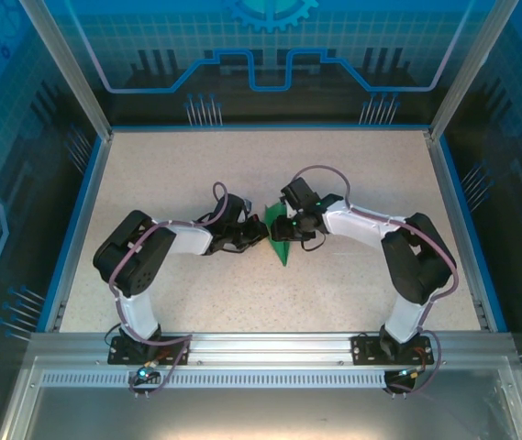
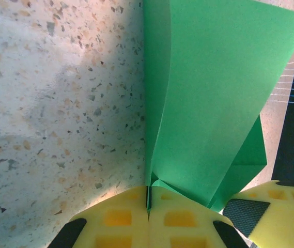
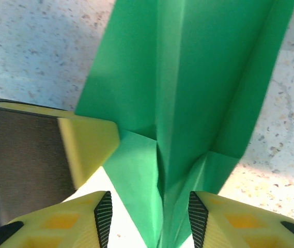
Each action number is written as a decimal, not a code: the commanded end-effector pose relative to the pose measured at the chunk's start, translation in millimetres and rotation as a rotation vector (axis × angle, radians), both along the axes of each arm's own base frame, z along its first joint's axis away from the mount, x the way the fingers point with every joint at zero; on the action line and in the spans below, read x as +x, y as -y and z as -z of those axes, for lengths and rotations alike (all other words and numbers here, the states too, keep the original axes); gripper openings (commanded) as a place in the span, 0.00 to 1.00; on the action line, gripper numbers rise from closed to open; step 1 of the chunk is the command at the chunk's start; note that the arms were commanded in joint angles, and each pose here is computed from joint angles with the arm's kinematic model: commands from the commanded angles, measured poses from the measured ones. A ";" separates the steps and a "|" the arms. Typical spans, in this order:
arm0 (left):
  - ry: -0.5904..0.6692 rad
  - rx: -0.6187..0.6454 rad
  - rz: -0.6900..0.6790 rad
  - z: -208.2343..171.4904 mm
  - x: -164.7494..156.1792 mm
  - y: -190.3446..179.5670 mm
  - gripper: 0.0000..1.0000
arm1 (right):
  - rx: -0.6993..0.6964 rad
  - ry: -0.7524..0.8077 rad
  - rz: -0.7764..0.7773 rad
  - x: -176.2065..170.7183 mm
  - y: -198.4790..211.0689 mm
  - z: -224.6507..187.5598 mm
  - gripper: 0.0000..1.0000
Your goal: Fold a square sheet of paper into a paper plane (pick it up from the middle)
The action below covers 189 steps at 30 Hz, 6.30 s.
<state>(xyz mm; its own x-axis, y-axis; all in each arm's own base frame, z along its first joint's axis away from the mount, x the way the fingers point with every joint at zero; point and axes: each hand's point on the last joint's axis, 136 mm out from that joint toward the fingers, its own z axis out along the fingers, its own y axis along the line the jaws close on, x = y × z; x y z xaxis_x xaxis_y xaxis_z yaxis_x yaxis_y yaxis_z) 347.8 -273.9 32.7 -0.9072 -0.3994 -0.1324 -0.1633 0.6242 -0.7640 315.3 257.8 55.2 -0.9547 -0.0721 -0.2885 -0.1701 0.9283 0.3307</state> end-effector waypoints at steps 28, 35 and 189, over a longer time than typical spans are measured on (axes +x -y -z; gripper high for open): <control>-0.038 0.025 -0.003 15.4 -4.6 -6.6 0.04 | -0.131 0.032 -0.008 0.4 -6.4 1.3 0.45; -0.039 0.027 -0.003 16.3 -5.1 -6.4 0.05 | -0.202 0.066 0.026 -1.6 4.4 -6.1 0.51; 0.529 0.955 -0.570 -145.9 -17.6 -289.9 0.98 | -0.427 0.737 0.652 26.2 286.0 -126.4 1.00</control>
<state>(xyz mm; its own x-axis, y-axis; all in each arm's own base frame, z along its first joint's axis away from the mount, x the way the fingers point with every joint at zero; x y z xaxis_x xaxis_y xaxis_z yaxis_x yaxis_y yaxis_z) 326.8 -2.2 176.1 -0.4341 -0.3439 -0.8326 -0.3775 0.9087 -0.1785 337.7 -9.1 175.4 -0.5552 0.1846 -0.8110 0.3311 0.9435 -0.0119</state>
